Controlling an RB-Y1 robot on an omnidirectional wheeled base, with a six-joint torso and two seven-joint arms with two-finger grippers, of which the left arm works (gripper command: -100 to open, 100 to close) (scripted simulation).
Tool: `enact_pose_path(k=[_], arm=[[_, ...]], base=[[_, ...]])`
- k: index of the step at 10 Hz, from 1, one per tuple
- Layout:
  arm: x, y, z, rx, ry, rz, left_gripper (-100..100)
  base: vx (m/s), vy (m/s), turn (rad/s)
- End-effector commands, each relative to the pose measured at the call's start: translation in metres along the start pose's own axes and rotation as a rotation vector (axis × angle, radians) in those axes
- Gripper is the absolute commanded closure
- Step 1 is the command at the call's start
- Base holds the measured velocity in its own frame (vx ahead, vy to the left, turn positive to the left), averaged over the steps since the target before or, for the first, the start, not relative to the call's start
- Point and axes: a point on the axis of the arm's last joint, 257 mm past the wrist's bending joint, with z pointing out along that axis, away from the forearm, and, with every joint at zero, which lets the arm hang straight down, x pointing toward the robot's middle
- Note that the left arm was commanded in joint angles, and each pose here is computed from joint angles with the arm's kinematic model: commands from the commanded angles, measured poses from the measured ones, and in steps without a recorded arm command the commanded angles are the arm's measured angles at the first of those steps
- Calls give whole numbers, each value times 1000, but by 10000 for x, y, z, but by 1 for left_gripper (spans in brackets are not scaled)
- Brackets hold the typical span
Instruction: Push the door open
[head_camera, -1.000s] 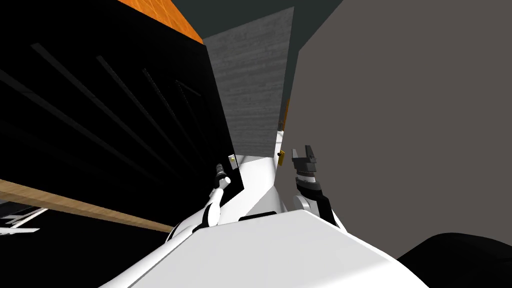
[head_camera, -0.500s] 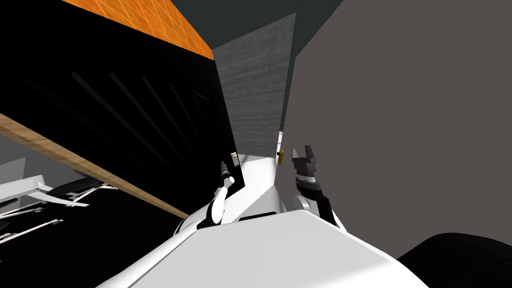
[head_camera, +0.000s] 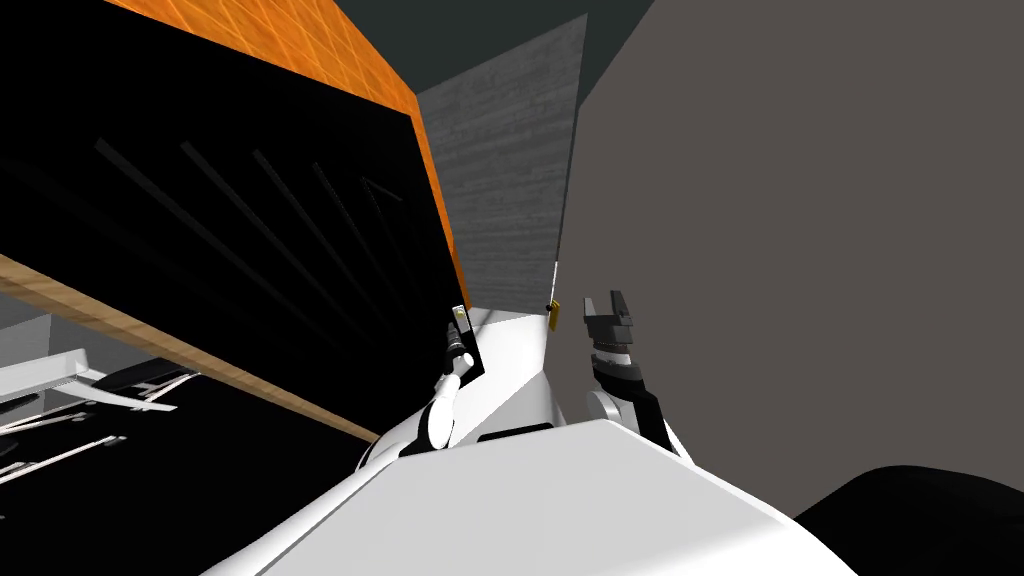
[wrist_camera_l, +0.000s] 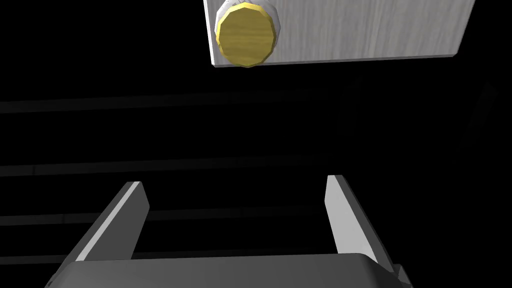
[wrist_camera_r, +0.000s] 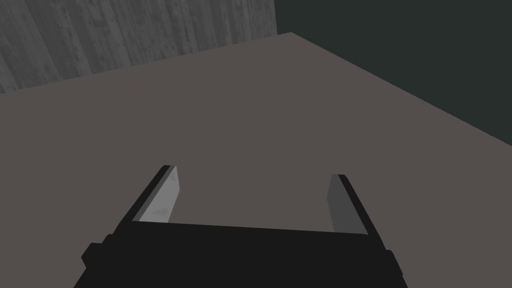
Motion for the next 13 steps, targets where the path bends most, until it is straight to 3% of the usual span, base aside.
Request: enact_pose_path(k=[1, 3, 6, 12, 13], arm=[[86, 6, -25, -3, 7, -7, -100], [-13, -23, 14, 5, -2, 3, -100], [-123, -65, 65, 16, -13, 16, -100], [-660, -293, 291, 66, -65, 82, -100], [-660, -293, 291, 66, -65, 82, -100]], base=[[38, -214, -64], [7, 1, 37], [5, 199, 29], [68, 168, 21], [132, 58, -6]])
